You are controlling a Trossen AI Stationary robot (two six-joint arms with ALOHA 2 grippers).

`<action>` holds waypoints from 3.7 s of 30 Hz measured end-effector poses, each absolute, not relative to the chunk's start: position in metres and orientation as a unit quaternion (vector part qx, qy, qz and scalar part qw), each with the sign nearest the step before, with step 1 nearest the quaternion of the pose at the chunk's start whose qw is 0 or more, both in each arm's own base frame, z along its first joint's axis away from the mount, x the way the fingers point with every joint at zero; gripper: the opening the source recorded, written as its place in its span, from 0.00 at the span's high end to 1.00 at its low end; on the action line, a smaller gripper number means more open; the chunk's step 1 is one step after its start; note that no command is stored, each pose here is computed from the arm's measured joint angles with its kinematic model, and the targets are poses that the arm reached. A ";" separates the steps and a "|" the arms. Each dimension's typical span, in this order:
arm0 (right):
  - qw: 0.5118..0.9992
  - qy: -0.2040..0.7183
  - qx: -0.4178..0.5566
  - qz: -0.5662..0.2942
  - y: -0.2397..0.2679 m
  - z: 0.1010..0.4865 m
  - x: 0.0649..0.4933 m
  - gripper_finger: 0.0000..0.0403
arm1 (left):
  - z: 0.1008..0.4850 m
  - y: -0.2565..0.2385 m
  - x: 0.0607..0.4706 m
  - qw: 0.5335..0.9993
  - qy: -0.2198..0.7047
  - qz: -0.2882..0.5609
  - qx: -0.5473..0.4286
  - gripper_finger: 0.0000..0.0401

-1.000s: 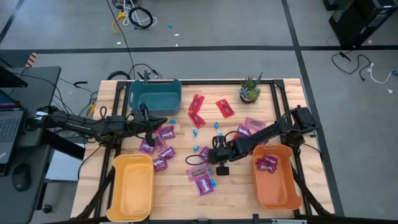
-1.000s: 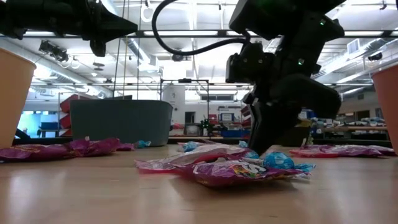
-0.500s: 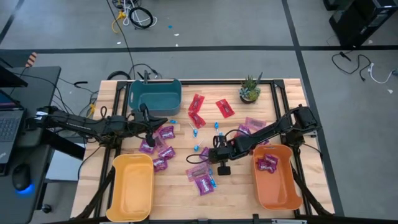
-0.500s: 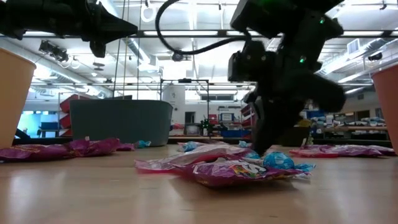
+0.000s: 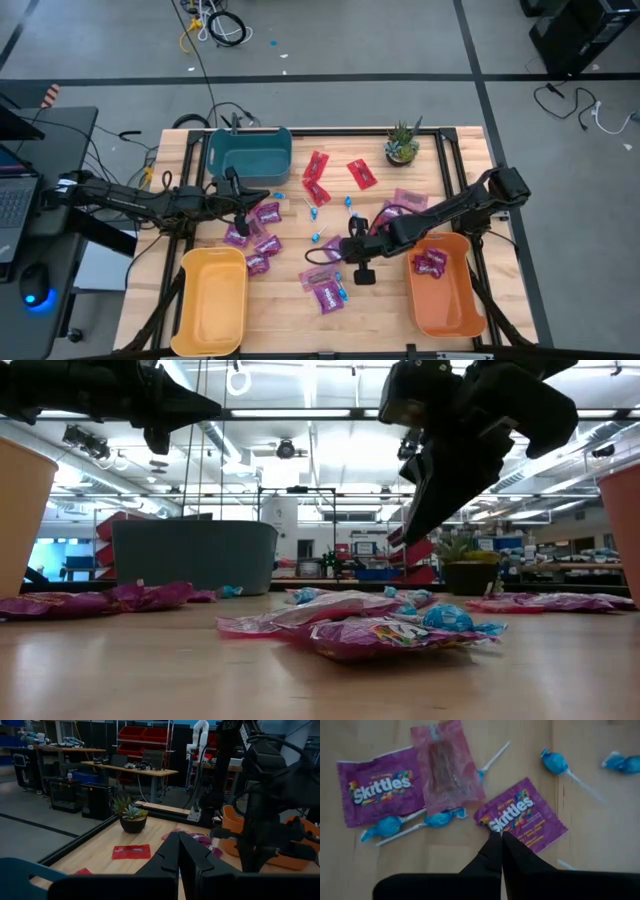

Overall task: Sort candy
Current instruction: Put the purple candy into the orange bin

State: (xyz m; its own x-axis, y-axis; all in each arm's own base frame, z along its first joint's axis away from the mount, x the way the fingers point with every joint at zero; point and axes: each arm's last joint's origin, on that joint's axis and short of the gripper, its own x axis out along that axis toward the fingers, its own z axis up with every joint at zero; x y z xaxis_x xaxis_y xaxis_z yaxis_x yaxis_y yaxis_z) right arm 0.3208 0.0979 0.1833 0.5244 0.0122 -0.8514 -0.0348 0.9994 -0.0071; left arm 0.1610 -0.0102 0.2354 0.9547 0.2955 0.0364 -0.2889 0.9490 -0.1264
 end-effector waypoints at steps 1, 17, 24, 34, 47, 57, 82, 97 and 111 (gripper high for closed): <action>0.874 0.485 -0.015 0.011 0.098 0.183 0.321 1.00 | 0.235 -0.010 0.161 0.987 -0.028 0.148 -0.060 0.99; 0.884 0.462 -0.069 0.009 0.103 0.166 0.335 0.72 | 0.234 -0.010 0.161 0.987 -0.018 0.148 -0.057 0.99; 0.877 0.476 -0.072 0.007 0.104 0.154 0.337 0.58 | 0.234 -0.010 0.161 0.987 -0.018 0.146 -0.057 0.99; 0.863 0.501 -0.066 0.003 0.104 0.141 0.336 0.56 | 0.234 -0.010 0.161 0.987 -0.019 0.146 -0.058 0.99; 0.854 0.519 -0.044 -0.015 0.097 0.131 0.329 0.57 | 0.234 -0.010 0.161 0.987 -0.019 0.146 -0.058 0.99; 0.853 0.521 -0.028 -0.012 0.090 0.126 0.327 0.66 | 0.234 -0.010 0.161 0.987 -0.019 0.146 -0.057 0.99; 0.864 0.504 0.003 -0.002 0.080 0.134 0.327 1.00 | 0.234 -0.010 0.161 0.987 -0.017 0.146 -0.057 0.99; 0.877 0.480 0.020 -0.012 0.087 0.177 0.308 1.00 | 0.234 -0.010 0.161 0.987 -0.017 0.146 -0.057 0.99; 0.893 0.443 0.077 -0.028 0.086 0.249 0.255 1.00 | 0.234 -0.010 0.161 0.987 -0.018 0.147 -0.057 0.99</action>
